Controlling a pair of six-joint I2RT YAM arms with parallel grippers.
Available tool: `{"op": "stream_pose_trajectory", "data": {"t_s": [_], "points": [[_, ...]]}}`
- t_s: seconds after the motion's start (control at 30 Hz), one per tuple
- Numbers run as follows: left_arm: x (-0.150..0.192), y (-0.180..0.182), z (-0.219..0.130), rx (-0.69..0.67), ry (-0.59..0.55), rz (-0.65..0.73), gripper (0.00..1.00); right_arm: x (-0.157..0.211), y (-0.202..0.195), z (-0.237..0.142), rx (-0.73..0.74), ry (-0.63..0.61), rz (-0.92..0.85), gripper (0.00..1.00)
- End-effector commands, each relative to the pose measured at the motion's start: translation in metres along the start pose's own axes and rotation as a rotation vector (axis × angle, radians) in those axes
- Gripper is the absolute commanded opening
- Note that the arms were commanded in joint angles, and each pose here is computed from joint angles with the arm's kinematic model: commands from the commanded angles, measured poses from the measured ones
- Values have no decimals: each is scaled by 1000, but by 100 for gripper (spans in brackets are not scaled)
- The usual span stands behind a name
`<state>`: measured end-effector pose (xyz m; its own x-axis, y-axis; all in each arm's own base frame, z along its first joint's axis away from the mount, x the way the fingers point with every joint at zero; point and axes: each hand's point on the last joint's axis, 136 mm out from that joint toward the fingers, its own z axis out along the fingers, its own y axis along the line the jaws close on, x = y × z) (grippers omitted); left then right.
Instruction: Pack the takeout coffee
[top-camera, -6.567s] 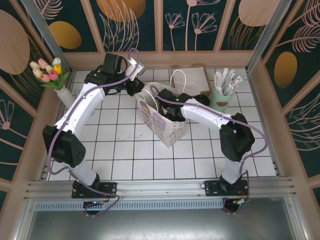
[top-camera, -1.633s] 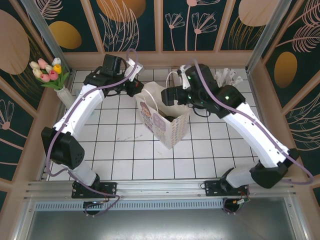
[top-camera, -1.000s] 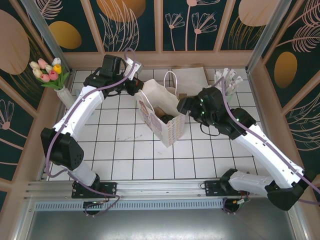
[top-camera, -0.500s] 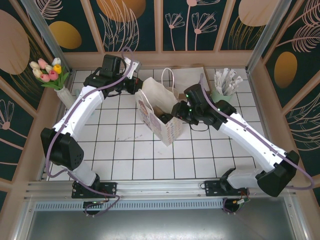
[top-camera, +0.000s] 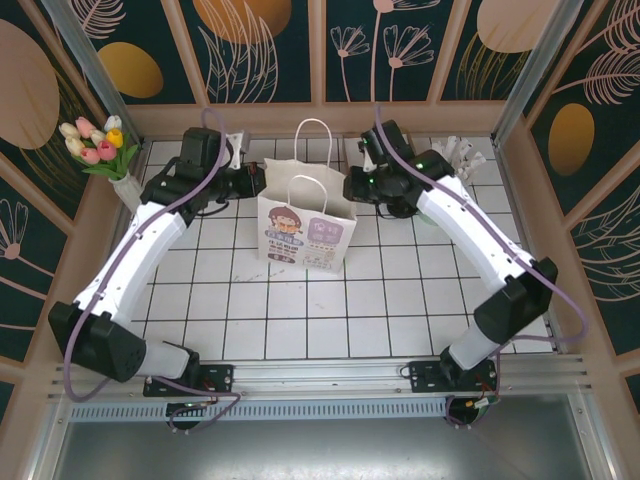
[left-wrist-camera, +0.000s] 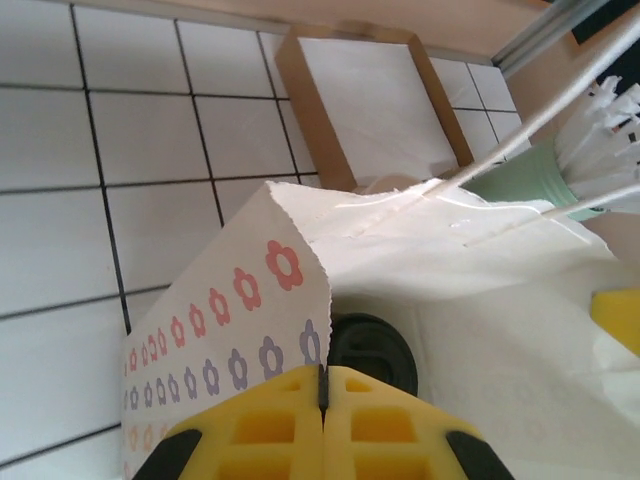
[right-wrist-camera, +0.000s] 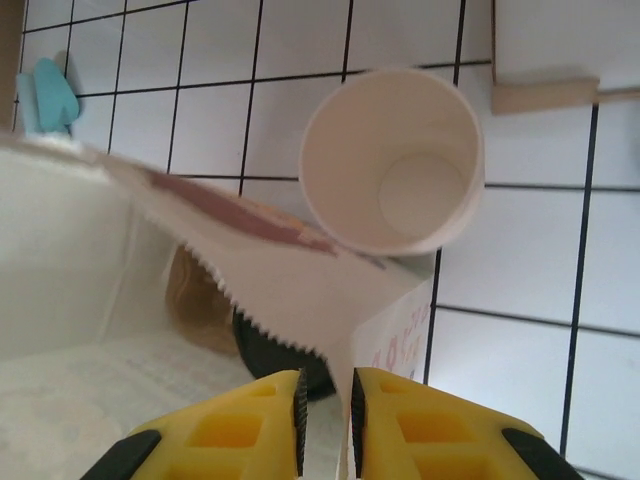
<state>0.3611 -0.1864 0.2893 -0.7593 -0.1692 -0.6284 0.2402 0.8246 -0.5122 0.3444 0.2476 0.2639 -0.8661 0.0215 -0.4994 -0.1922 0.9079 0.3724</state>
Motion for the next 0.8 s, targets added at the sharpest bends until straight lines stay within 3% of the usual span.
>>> {"op": "stream_pose_trajectory", "data": {"t_s": [0.0, 0.23, 0.5, 0.77], "points": [[-5, 0, -6, 26, -85, -165, 0, -27, -7, 0, 36, -63, -84, 22], [-2, -14, -1, 96, -94, -241, 0, -55, -10, 10, 41, -94, -96, 22], [12, -12, 8, 71, -30, -223, 0, -41, -18, 7, 62, -57, -93, 25], [20, 0, 6, 2, -6, -189, 0, -33, -26, -11, 88, -65, -72, 39]]}}
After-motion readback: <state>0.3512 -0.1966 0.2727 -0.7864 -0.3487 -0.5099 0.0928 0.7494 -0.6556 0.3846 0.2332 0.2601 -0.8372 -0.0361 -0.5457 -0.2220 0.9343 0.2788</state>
